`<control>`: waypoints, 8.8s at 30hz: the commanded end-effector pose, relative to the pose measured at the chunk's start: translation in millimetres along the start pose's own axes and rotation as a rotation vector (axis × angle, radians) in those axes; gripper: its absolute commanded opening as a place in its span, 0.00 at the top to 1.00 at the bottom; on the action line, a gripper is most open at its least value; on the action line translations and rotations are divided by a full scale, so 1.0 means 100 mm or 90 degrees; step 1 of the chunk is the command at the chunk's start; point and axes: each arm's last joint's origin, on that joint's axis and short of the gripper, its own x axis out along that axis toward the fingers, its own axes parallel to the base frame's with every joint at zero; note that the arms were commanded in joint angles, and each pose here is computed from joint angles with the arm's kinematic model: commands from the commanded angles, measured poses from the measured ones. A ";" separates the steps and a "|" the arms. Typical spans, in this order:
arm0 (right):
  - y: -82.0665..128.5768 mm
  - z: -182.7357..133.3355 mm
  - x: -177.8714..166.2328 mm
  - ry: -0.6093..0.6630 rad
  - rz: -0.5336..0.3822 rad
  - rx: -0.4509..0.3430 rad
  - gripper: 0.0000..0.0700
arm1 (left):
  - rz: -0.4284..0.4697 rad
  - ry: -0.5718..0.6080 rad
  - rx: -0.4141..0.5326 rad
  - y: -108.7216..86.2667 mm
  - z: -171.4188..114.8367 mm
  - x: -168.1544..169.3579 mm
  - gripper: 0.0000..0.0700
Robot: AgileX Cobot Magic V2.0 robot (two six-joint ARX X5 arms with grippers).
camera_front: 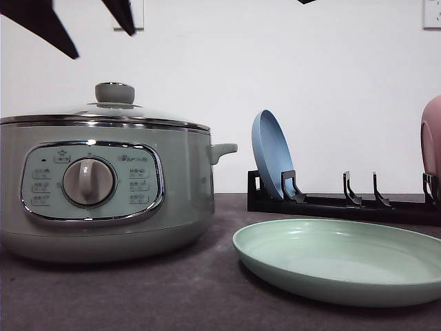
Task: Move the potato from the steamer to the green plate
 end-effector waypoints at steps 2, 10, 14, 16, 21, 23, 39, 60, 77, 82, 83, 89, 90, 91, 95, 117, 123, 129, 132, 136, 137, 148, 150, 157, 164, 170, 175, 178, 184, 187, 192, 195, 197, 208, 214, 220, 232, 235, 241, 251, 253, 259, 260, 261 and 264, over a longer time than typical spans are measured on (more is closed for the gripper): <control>0.02 0.04 0.00 -0.006 0.003 -0.009 0.39 | 0.009 0.021 0.007 -0.01 0.16 0.11 0.05; 0.02 0.04 0.00 -0.006 0.001 -0.014 0.39 | 0.017 0.101 0.003 0.02 0.31 0.43 0.11; 0.02 0.04 0.00 -0.005 0.001 -0.013 0.39 | 0.017 0.114 0.002 0.03 0.32 0.53 0.11; 0.02 0.04 0.00 -0.005 0.001 -0.013 0.39 | 0.017 0.125 0.001 0.03 0.32 0.58 0.11; 0.02 0.04 0.00 -0.005 0.001 -0.013 0.39 | 0.018 0.138 -0.001 0.04 0.31 0.65 0.20; 0.02 0.04 0.00 -0.005 0.001 -0.014 0.39 | 0.018 0.140 -0.002 0.04 0.31 0.66 0.22; 0.02 0.04 0.00 -0.004 0.001 -0.016 0.39 | 0.034 0.164 -0.006 0.06 0.28 0.72 0.56; 0.02 0.04 0.00 -0.006 0.000 -0.016 0.39 | 0.035 0.157 -0.003 0.06 0.28 0.61 1.00; 0.01 0.10 0.00 -0.039 -0.023 0.054 0.39 | 0.106 0.000 -0.063 0.36 0.21 -0.40 1.00; -0.02 0.16 0.07 -0.054 -0.018 0.084 0.36 | 0.178 -0.012 -0.091 0.53 0.11 -0.66 1.00; -0.04 0.17 0.09 -0.052 -0.017 0.091 0.33 | 0.188 -0.012 -0.098 0.56 0.09 -0.70 1.00; -0.06 0.36 0.30 -0.028 -0.007 0.104 0.29 | 0.235 -0.015 -0.147 0.76 -0.01 -0.86 1.00; -0.05 0.42 0.33 -0.027 -0.003 0.101 0.29 | 0.242 -0.015 -0.154 0.79 -0.02 -0.88 1.00; -0.04 0.49 0.38 -0.026 0.000 0.098 0.29 | 0.248 -0.015 -0.161 0.82 -0.03 -0.90 1.00; -0.01 0.79 0.61 -0.012 0.015 0.092 0.28 | 0.269 -0.016 -0.184 0.92 -0.07 -0.94 1.00; -0.14 1.17 2.56 0.124 -0.183 0.099 0.20 | 0.292 -0.021 -0.208 1.03 -0.11 -0.99 1.00; -0.10 1.07 2.75 0.129 -0.239 0.088 0.20 | 0.288 -0.022 -0.208 1.03 -0.11 -0.99 1.00; -0.05 0.98 2.91 0.140 -0.251 0.095 0.20 | 0.285 -0.022 -0.208 1.03 -0.11 -0.99 1.00; -0.08 0.92 3.00 0.151 -0.257 0.106 0.20 | 0.283 -0.021 -0.208 1.03 -0.11 -0.99 1.00; -0.09 0.87 3.07 0.159 -0.266 0.110 0.20 | 0.273 -0.022 -0.208 1.02 -0.11 -0.99 1.00; -0.09 0.86 3.08 0.160 -0.270 0.108 0.20 | 0.270 -0.022 -0.208 1.02 -0.11 -0.99 1.00; -0.11 0.84 3.10 0.167 -0.278 0.107 0.20 | 0.255 -0.027 -0.207 1.01 -0.10 -0.99 1.00; -0.11 0.83 3.10 0.173 -0.280 0.107 0.22 | 0.254 -0.027 -0.207 1.01 -0.10 -0.99 1.00; -0.11 0.83 3.10 0.178 -0.275 0.102 0.56 | 0.254 -0.027 -0.207 1.01 -0.10 -0.99 1.00; -0.10 0.85 3.09 0.179 -0.268 0.077 0.75 | 0.253 -0.028 -0.207 1.01 -0.10 -0.99 1.00; -0.01 1.04 2.86 0.152 -0.258 0.033 0.75 | 0.251 -0.031 -0.205 1.01 -0.10 -0.99 1.00; 0.16 1.31 2.43 0.114 -0.272 -0.026 0.75 | 0.227 -0.037 -0.204 1.00 -0.09 -0.98 1.00; 0.25 1.46 2.09 0.091 -0.294 -0.054 0.75 | 0.223 -0.038 -0.203 0.99 -0.09 -0.98 1.00; 0.34 1.63 1.38 0.035 -0.317 -0.055 0.76 | 0.202 -0.039 -0.190 0.94 -0.07 -0.96 1.00; 0.32 1.64 1.04 0.027 -0.339 -0.046 0.76 | 0.178 -0.044 -0.181 0.90 -0.05 -0.94 1.00; 0.28 1.61 0.51 0.020 -0.376 -0.026 0.76 | 0.158 -0.049 -0.164 0.83 -0.02 -0.91 1.00; 0.29 1.57 0.22 0.011 -0.391 -0.018 0.76 | 0.147 -0.049 -0.153 0.78 0.00 -0.89 1.00; 0.32 1.55 0.03 -0.006 -0.397 -0.018 0.77 | 0.141 -0.048 -0.146 0.74 0.01 -0.88 1.00; 0.31 1.06 -0.47 -0.004 -0.434 0.008 0.77 | 0.100 -0.047 -0.102 0.54 0.06 -0.82 1.00; 0.23 0.59 -0.41 -0.027 -0.398 0.008 0.81 | 0.079 -0.045 -0.080 0.43 0.08 -0.79 1.00; 0.06 0.07 -0.16 -0.030 -0.336 0.020 0.81 | 0.062 -0.043 -0.062 0.35 0.10 -0.77 1.00; -0.42 -0.68 0.62 -0.031 -0.284 0.131 0.81 | 0.039 -0.039 -0.039 0.23 0.11 -0.74 1.00; -0.51 -0.84 0.76 -0.035 -0.285 0.162 0.81 | 0.037 -0.039 -0.036 0.21 0.11 -0.74 1.00; -0.68 -1.12 1.01 -0.026 -0.291 0.214 0.81 | 0.034 -0.040 -0.033 0.20 0.11 -0.74 1.00; -0.84 -1.30 1.26 0.048 -0.317 0.245 0.73 | 0.027 -0.041 -0.025 0.16 0.12 -0.73 1.00; -0.84 -1.31 1.26 0.052 -0.319 0.247 0.59 | 0.024 -0.041 -0.022 0.15 0.12 -0.73 1.00; -0.84 -1.30 1.26 0.050 -0.318 0.246 0.44 | 0.014 -0.039 -0.012 0.09 0.13 -0.71 1.00; -0.83 -1.29 1.25 0.049 -0.318 0.246 0.39 | 0.012 -0.039 -0.010 0.09 0.13 -0.71 1.00; -0.83 -1.29 1.25 0.046 -0.317 0.245 0.32 | 0.010 -0.037 -0.008 0.08 0.13 -0.70 1.00; -0.81 -1.26 1.20 0.030 -0.316 0.240 0.22 | 0.005 -0.032 -0.003 0.05 0.14 -0.66 1.00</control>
